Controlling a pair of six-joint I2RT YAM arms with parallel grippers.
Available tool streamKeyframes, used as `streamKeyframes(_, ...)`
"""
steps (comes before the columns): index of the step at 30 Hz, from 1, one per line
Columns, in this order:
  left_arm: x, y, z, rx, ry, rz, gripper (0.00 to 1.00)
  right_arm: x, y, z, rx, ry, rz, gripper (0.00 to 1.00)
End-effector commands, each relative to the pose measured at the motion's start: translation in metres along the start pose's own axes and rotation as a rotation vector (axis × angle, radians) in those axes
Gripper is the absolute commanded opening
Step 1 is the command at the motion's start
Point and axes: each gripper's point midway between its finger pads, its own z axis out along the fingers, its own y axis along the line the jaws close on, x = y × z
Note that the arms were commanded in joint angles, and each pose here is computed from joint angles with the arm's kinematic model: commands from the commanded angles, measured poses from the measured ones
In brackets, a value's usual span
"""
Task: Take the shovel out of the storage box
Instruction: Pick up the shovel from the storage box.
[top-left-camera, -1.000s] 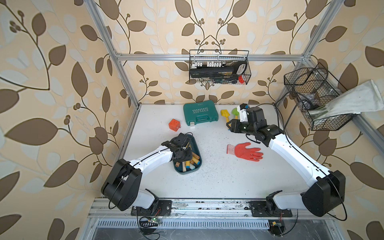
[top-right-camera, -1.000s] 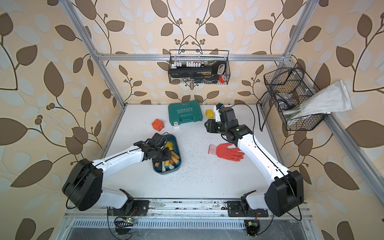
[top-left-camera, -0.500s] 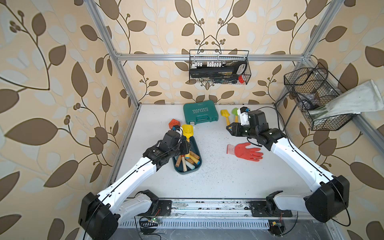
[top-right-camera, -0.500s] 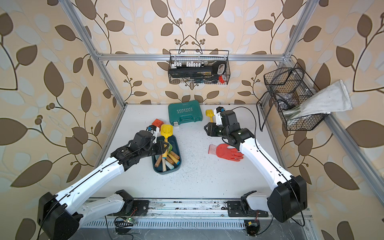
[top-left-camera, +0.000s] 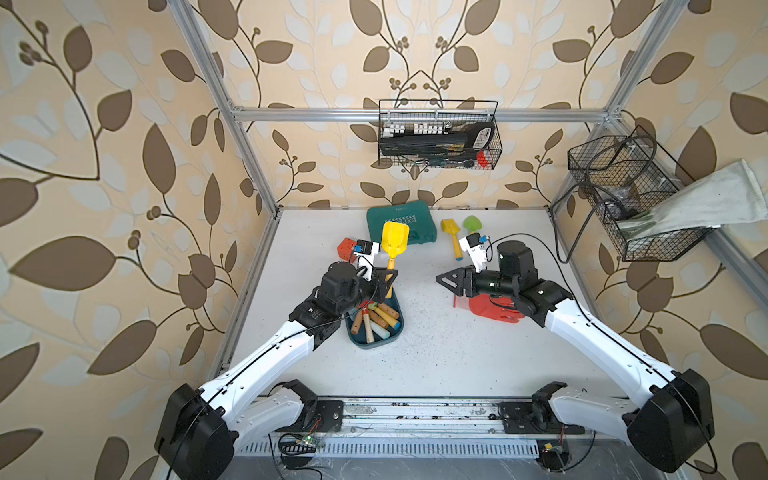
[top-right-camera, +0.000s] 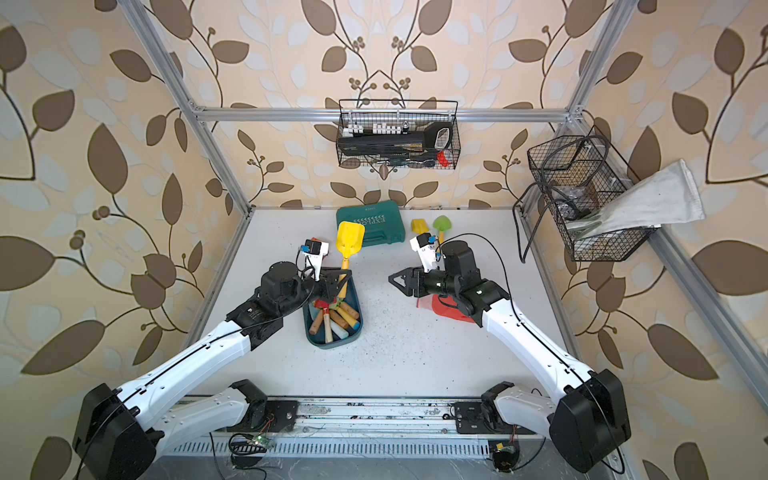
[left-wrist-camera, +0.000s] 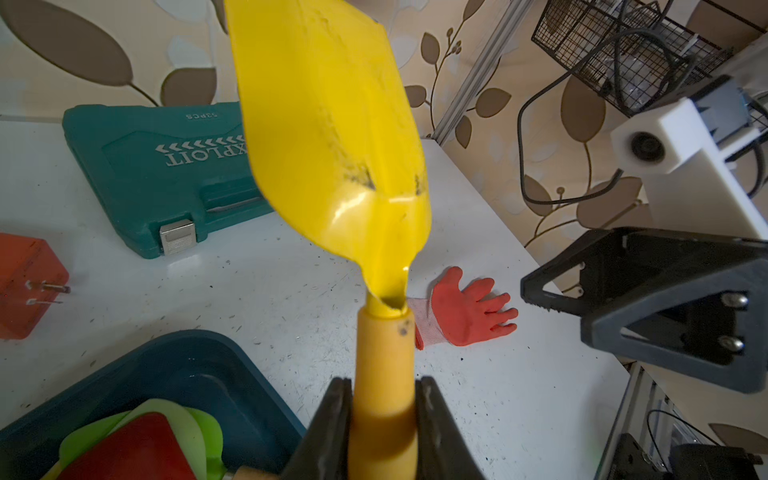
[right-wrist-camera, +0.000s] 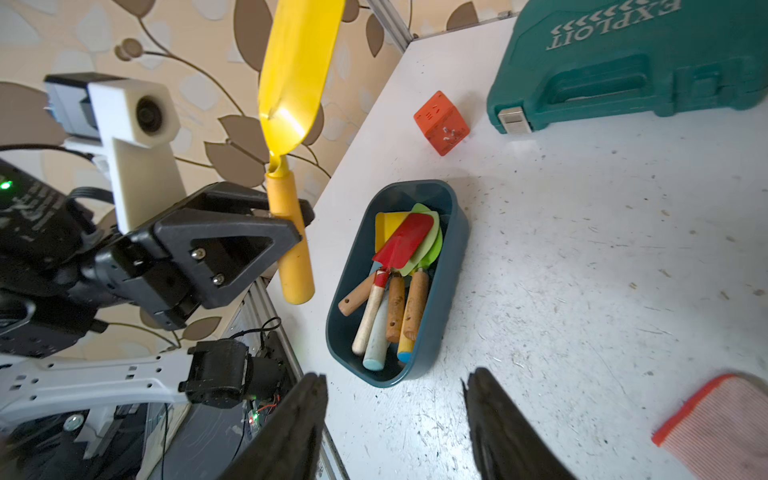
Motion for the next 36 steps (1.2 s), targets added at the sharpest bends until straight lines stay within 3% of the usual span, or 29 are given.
streamKeyframes(1,-0.035,-0.026,-0.003,0.104,-0.122,0.054,0.02,0.004,0.026,0.005,-0.103,-0.005,-0.066,0.57)
streamKeyframes(18,-0.018,-0.022,0.01,0.1,-0.04,0.053,0.0,0.026,0.026,0.017,-0.06,0.069,-0.075,0.6)
streamKeyframes(23,-0.022,-0.021,0.019,0.101,-0.046,0.082,0.0,0.022,0.02,0.018,-0.03,0.022,-0.155,0.62)
streamKeyframes(36,-0.031,-0.043,0.022,0.216,-0.07,-0.004,0.0,0.028,0.034,0.037,-0.054,0.013,-0.074,0.63)
